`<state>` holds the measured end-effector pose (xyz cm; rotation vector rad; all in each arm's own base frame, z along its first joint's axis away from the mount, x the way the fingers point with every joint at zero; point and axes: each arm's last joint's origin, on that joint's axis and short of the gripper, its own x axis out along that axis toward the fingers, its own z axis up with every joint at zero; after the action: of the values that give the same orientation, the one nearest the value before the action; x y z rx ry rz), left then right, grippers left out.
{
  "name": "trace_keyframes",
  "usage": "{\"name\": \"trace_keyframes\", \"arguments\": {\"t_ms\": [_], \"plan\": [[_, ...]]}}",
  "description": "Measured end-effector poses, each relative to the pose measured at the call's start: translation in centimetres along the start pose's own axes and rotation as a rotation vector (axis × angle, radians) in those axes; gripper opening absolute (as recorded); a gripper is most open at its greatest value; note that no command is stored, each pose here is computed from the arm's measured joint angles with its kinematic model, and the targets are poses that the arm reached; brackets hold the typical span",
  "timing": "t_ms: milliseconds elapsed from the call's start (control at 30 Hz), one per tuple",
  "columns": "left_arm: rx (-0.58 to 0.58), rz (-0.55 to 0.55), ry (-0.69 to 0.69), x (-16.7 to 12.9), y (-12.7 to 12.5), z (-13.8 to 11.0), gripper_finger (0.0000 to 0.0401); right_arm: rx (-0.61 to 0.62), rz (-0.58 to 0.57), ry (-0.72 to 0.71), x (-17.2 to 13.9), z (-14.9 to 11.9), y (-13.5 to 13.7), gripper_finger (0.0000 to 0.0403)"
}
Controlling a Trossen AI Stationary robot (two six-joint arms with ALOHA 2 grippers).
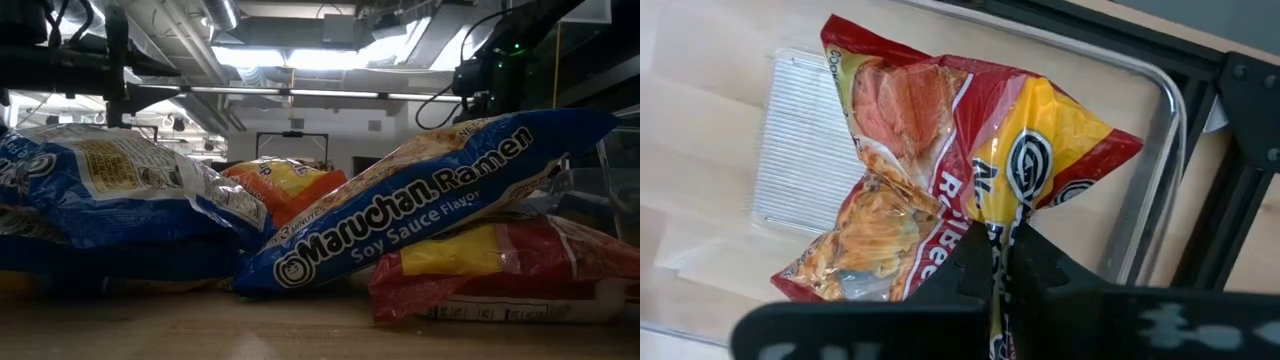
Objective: Sort Maruchan noodles
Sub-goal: Put the red noodle pack into the top transparent bin
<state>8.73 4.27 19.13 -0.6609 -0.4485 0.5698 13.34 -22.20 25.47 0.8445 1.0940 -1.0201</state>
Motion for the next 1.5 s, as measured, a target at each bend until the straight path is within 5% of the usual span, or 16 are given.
{"name": "trace_keyframes", "arguments": {"t_ms": [267,567,700,900,1167,1367,1500], "plan": [[0.001,0.011,-0.008,0.0,0.0,0.0,0.0147,-0.021,-0.012,0.037,1.1,0.3,0.1,0.002],[0.001,0.011,-0.007,0.0,0.0,0.0,0.0147,0.004,-0.068,0.035,0.8,0.6,0.0,0.016],[0.001,0.011,-0.007,0.0,0.0,0.0,0.0147,0.013,0.077,-0.002,-1.5,1.6,1.2,0.0195],[0.001,0.01,-0.006,0.0,0.0,0.0,0.0147,-0.169,0.263,-0.103,-4.7,1.1,8.2,0.0196],[0.001,0.009,-0.005,0.0,0.0,0.0,0.0147,-0.458,0.328,-0.205,-4.1,-4.0,19.0,0.0206],[0.001,0.003,0.0,0.0,0.0,0.0,0.0147,-0.637,0.342,-0.1,-1.0,-8.2,24.1,0.0267],[0.001,-0.005,0.007,0.0,0.0,0.0,0.0147,-0.628,0.365,-0.064,1.2,-9.9,26.5,0.0332]]}}
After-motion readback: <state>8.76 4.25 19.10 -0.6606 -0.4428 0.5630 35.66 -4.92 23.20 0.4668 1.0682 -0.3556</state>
